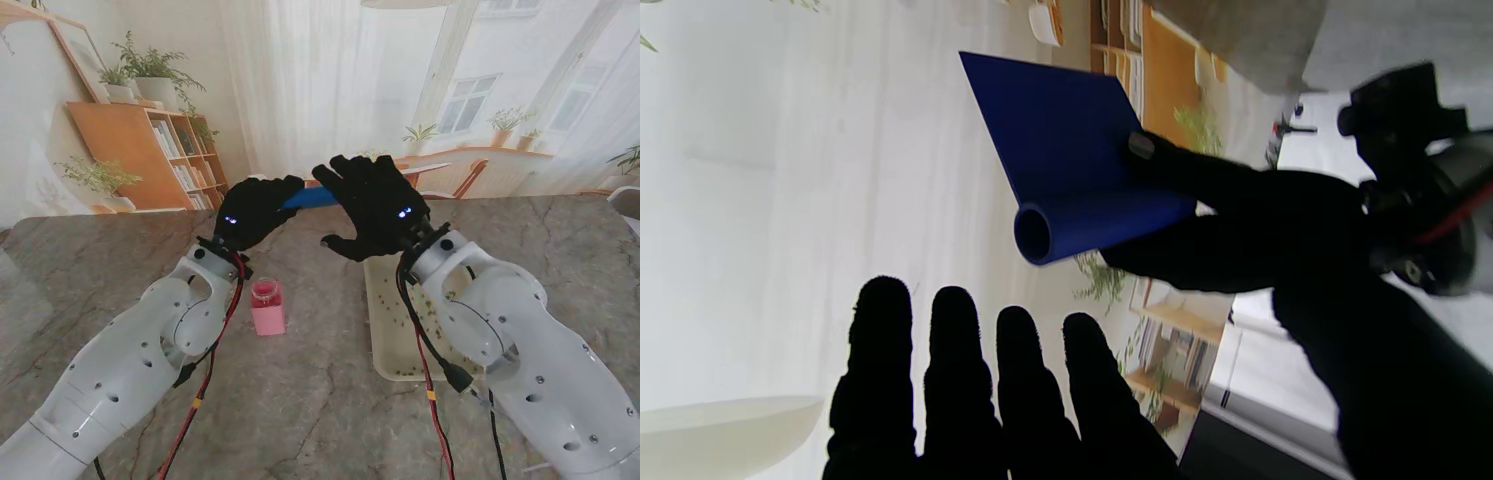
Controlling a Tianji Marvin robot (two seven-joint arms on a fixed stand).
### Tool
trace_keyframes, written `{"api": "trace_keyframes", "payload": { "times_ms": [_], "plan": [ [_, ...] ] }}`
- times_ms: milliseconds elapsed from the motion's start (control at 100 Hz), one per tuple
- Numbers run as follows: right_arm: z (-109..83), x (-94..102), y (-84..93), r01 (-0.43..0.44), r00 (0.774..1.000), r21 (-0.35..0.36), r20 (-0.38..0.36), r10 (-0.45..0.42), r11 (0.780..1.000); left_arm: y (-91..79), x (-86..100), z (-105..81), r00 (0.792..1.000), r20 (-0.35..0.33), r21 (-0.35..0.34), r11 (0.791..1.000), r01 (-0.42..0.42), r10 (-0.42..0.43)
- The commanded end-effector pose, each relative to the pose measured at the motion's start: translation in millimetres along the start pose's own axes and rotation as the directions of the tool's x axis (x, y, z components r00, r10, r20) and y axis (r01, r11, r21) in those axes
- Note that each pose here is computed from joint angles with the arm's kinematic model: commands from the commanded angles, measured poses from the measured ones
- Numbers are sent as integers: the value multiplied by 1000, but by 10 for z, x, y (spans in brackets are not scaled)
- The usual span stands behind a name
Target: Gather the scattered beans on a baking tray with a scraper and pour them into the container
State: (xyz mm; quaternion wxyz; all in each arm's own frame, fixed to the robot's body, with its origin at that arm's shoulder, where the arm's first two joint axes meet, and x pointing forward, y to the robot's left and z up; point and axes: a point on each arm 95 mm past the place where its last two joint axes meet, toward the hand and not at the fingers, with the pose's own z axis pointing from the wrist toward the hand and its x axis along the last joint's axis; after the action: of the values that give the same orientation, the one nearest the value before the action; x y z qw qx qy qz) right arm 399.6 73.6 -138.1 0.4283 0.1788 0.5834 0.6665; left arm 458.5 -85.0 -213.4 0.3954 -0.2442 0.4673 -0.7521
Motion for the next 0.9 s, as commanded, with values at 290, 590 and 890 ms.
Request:
{"api": "trace_keyframes", "payload": {
  "times_ms": [290, 590, 890],
  "plan": [
    [359, -66, -98, 60, 998, 122, -3, -60, 991, -20, 122, -12, 998, -34, 26, 998, 48, -47],
    [511, -37, -269, 44, 999, 181, 9, -46, 982, -14, 190, -20, 987, -67, 19, 989, 147, -146],
    [593, 34, -310, 38, 999, 200, -38, -31, 979, 21, 198, 42, 978, -113, -51, 984, 170, -175]
  ]
}}
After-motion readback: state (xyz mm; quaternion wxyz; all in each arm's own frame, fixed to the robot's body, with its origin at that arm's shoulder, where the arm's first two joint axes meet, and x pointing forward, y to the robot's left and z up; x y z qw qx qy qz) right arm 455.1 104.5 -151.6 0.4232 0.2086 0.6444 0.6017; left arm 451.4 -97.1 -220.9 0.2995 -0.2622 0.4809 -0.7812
